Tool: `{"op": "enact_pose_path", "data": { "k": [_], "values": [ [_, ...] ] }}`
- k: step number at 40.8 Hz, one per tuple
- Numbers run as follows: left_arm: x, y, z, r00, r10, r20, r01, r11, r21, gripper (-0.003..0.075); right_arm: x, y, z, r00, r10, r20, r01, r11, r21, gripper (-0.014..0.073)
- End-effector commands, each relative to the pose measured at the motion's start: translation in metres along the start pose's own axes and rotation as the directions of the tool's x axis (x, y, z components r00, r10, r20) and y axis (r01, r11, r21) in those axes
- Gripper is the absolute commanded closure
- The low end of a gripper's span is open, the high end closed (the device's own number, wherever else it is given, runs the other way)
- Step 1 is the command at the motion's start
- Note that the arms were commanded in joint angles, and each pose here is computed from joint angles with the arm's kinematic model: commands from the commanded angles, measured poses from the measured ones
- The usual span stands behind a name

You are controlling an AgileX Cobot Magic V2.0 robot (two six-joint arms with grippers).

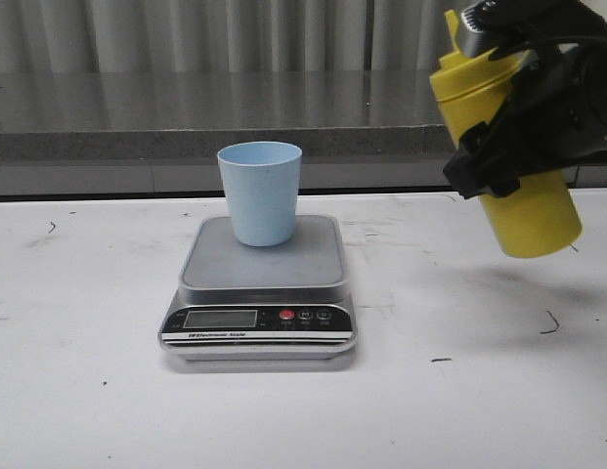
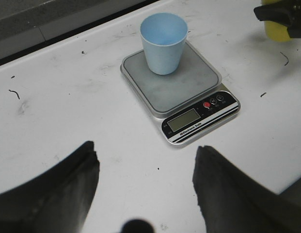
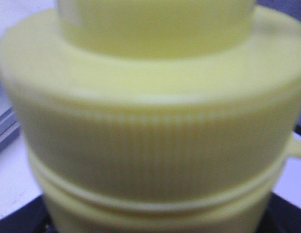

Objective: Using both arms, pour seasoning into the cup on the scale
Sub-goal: 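Lift the yellow bottle with the right gripper and tilt nozzle toward the cup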

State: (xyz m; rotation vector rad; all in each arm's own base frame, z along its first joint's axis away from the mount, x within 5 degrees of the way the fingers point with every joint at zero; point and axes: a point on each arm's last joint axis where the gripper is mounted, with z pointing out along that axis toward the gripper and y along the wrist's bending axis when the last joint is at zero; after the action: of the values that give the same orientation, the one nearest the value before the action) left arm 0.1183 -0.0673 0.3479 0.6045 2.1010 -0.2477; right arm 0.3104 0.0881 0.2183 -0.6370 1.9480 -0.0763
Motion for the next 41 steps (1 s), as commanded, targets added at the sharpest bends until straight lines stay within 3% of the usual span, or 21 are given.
{"op": "enact_pose_path", "data": {
  "k": [1, 11, 22, 31, 41],
  "values": [
    [-0.013, -0.001, -0.006, 0.995, -0.002, 0.101, 0.001, 1.000, 0.010, 0.0299, -0.046, -0.017, -0.012, 0.986, -0.125, 0.107, 0.120, 0.992, 0.046, 0.0246],
    [-0.013, -0.001, -0.006, 0.995, -0.002, 0.101, 0.001, 1.000, 0.010, 0.0299, -0.098, -0.029, -0.015, 0.937, -0.330, 0.111, 0.328, 0.944, 0.036, 0.0246],
    [-0.013, -0.001, -0.006, 0.995, -0.002, 0.101, 0.001, 1.000, 0.010, 0.0299, -0.133, -0.011, 0.006, 0.836, -0.541, 0.092, 0.545, 0.838, -0.025, 0.0246],
    [-0.013, -0.001, -0.006, 0.995, -0.002, 0.101, 0.001, 1.000, 0.010, 0.0299, -0.153, -0.001, 0.019, 0.702, -0.710, 0.055, 0.711, 0.703, -0.016, 0.0250],
    [-0.013, -0.001, -0.006, 0.995, -0.002, 0.101, 0.001, 1.000, 0.010, 0.0299, -0.158, 0.006, 0.029, 0.517, -0.854, -0.054, 0.856, 0.518, 0.004, 0.0278]
  ]
}}
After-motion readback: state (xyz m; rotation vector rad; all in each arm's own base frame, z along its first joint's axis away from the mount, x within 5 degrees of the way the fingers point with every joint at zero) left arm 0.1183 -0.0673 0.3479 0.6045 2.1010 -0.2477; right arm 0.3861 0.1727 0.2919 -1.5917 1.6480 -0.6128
